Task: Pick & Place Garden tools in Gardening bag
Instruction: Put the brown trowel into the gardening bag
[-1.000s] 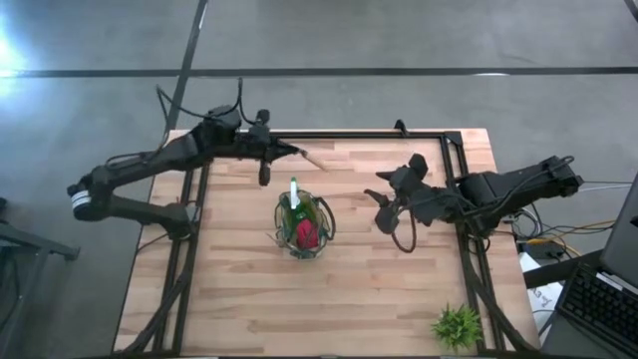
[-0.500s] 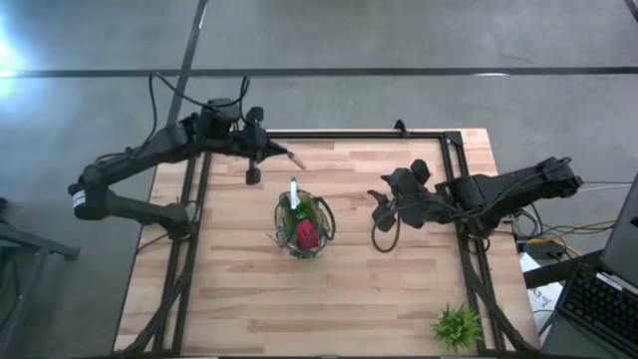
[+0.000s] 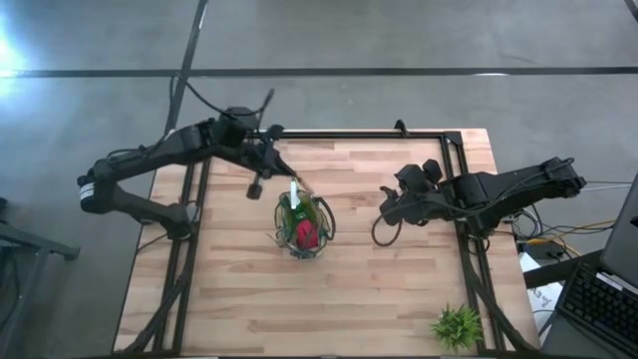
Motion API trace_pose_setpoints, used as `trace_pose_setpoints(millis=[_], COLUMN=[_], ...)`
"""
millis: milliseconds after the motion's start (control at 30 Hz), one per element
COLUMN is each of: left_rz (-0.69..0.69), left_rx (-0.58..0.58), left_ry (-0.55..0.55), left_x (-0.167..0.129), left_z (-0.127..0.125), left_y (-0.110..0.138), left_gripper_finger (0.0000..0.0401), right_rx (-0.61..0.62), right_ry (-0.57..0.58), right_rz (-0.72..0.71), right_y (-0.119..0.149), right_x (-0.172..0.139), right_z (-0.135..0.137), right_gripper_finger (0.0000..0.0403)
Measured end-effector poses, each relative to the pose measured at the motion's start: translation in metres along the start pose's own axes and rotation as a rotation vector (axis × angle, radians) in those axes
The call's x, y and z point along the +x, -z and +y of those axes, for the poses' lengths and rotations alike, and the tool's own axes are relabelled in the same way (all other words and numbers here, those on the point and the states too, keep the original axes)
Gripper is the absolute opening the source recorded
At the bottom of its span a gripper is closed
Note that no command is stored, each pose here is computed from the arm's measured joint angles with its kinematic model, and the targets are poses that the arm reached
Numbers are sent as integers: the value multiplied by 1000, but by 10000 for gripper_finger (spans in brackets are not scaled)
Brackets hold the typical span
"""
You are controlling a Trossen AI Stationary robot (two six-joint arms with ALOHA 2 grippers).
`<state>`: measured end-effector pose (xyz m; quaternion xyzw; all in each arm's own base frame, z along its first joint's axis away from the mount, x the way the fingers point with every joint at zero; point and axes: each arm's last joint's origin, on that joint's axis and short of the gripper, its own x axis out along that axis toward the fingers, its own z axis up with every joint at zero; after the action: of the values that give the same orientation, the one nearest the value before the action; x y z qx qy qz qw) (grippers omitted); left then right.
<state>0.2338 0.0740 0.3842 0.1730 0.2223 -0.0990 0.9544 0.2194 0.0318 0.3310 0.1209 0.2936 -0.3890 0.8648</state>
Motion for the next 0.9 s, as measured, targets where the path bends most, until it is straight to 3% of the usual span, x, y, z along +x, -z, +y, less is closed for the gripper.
trace_pose_setpoints(millis=[333,500,900], left_rz=[-6,55,131], left_rx=[35,27,-40], left_ry=[101,149,257], left_x=[34,51,86], left_z=[-5,1,5], left_y=[-18,-23,-10], left_gripper_finger=[0,0,0], right_rx=[19,30,81], right_ry=[13,21,3], right_rz=[19,26,12], right_y=[17,25,35], right_x=[5,7,2], right_z=[-10,-16,-35], right_gripper_finger=[224,224,224])
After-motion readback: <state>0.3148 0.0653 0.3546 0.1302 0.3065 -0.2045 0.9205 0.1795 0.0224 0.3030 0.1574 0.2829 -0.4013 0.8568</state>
